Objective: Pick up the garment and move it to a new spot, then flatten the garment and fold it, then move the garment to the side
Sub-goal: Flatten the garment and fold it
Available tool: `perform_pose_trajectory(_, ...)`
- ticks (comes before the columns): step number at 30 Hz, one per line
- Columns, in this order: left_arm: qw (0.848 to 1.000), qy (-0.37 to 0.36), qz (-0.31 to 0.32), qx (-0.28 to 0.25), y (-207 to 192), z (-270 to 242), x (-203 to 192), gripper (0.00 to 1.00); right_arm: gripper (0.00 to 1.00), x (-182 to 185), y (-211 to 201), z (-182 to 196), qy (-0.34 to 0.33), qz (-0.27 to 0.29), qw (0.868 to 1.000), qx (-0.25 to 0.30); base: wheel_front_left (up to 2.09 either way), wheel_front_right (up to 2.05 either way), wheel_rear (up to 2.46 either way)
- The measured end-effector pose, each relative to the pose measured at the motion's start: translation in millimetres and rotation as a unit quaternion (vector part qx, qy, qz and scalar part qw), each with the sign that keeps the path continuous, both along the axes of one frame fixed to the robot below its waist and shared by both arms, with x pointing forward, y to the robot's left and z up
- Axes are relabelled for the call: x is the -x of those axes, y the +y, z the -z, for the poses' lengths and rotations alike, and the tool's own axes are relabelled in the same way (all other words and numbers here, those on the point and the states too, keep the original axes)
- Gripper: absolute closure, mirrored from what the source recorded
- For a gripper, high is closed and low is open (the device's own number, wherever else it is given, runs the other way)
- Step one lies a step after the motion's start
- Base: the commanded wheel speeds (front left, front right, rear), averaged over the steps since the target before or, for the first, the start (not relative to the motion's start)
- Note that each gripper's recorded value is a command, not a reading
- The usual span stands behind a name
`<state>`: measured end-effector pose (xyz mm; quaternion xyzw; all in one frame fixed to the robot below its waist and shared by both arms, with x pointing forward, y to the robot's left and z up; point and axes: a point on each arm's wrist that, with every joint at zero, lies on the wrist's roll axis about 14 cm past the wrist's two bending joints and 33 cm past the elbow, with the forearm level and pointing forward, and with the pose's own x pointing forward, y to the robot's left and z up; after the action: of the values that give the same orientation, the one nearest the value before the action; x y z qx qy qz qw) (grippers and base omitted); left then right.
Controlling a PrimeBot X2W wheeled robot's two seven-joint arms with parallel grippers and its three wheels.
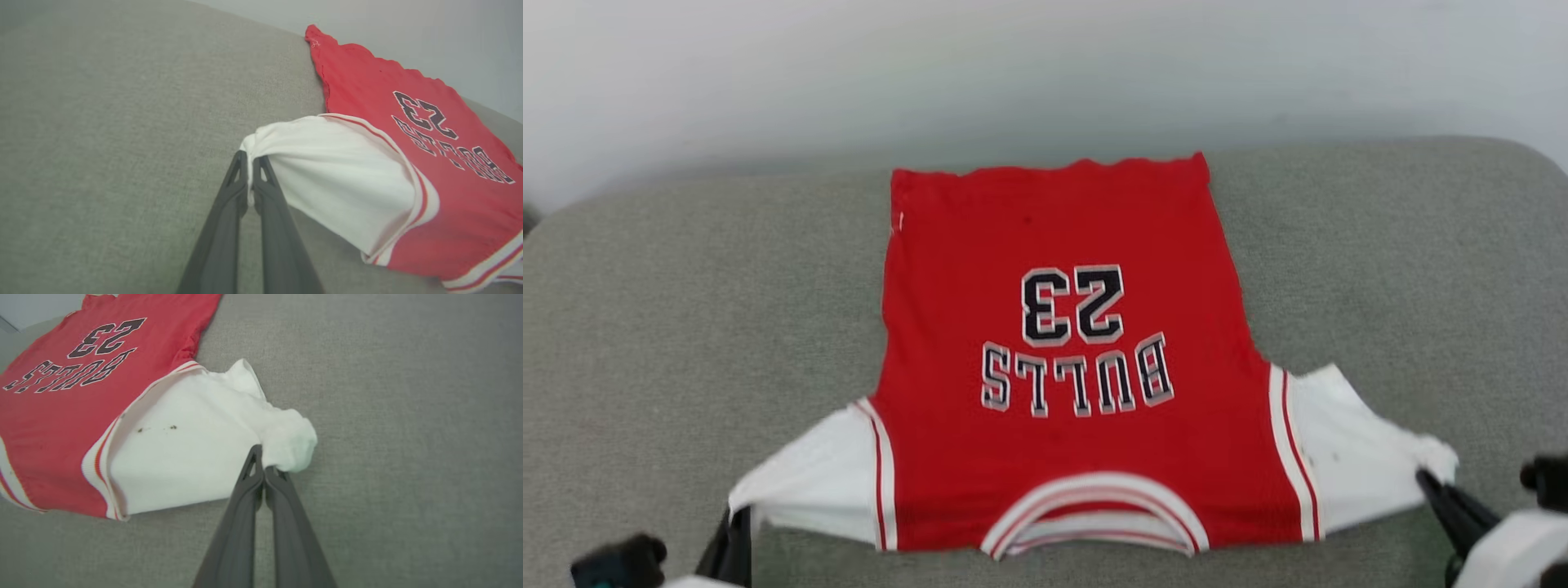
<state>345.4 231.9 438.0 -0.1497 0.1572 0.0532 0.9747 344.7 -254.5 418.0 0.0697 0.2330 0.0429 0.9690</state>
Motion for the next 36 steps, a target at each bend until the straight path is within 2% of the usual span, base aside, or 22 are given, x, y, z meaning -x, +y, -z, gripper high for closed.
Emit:
perform_pose_trajectory(6,0.998,0.054,-0.031,0.015,5.6,11.4,52.0,1.0,1.0,67.3,6.1,33.5,0.089,0.037,0.995,-0.025,0.0,0.0,0.0)
perform_pose_trajectory(12,0.995,0.088,-0.048,0.025,7.0,19.3,82.3,1.0,1.0,120.8,26.9,59.1,0.205,0.044,0.977,-0.049,0.0,0.0,0.0)
perform_pose_trajectory(13,0.995,0.088,-0.046,0.028,4.1,19.0,82.3,1.0,0.81,121.8,29.3,58.4,0.212,0.045,0.975,-0.054,0.0,0.0,0.0)
perform_pose_trajectory(14,0.995,0.087,-0.042,0.029,1.2,18.4,81.8,1.0,0.36,119.8,30.9,56.2,0.213,0.045,0.974,-0.055,0.0,0.0,0.0)
perform_pose_trajectory(15,0.995,0.087,-0.038,0.03,-1.8,18.1,81.1,1.0,0.0,117.5,31.4,54.5,0.219,0.043,0.973,-0.052,0.0,0.0,0.0)
perform_pose_trajectory(17,0.996,0.083,-0.03,0.031,-7.3,16.2,76.0,1.0,0.0,100.3,29.6,42.6,0.2,0.041,0.978,-0.046,0.0,0.0,0.0)
perform_pose_trajectory(21,0.997,0.069,-0.021,0.039,-15.4,10.1,60.3,1.0,0.0,41.6,12.3,4.3,0.115,0.059,0.991,-0.036,0.0,0.0,0.0)
perform_pose_trajectory(25,0.998,0.054,-0.011,0.035,-18.1,3.8,42.5,1.0,0.0,-10.1,4.0,-12.0,0.081,0.061,0.994,-0.034,0.0,0.0,0.0)
perform_pose_trajectory(28,0.998,0.045,-0.002,0.033,-22.6,0.6,28.7,1.0,0.0,-63.0,2.0,-28.5,0.049,0.055,0.997,-0.035,0.0,0.0,0.0)
perform_pose_trajectory(33,0.999,0.034,0.006,0.03,-28.2,-0.1,7.2,1.0,0.0,-141.9,21.2,-33.4,0.056,0.027,0.997,-0.043,0.0,0.0,0.0)
perform_pose_trajectory(34,0.999,0.034,0.006,0.03,-28.2,-0.1,7.2,1.0,0.0,-141.9,21.2,-33.4,0.056,0.027,0.997,-0.043,0.0,0.0,0.0)
perform_pose_trajectory(35,0.999,0.025,0.012,0.034,-32.5,-0.7,-2.2,1.0,0.0,-165.7,31.6,-26.5,0.084,0.015,0.995,-0.048,0.0,0.0,0.0)
perform_pose_trajectory(36,0.999,0.025,0.012,0.034,-32.5,-0.7,-2.2,1.0,0.0,-165.7,31.6,-26.5,0.084,0.015,0.995,-0.048,0.0,0.0,0.0)
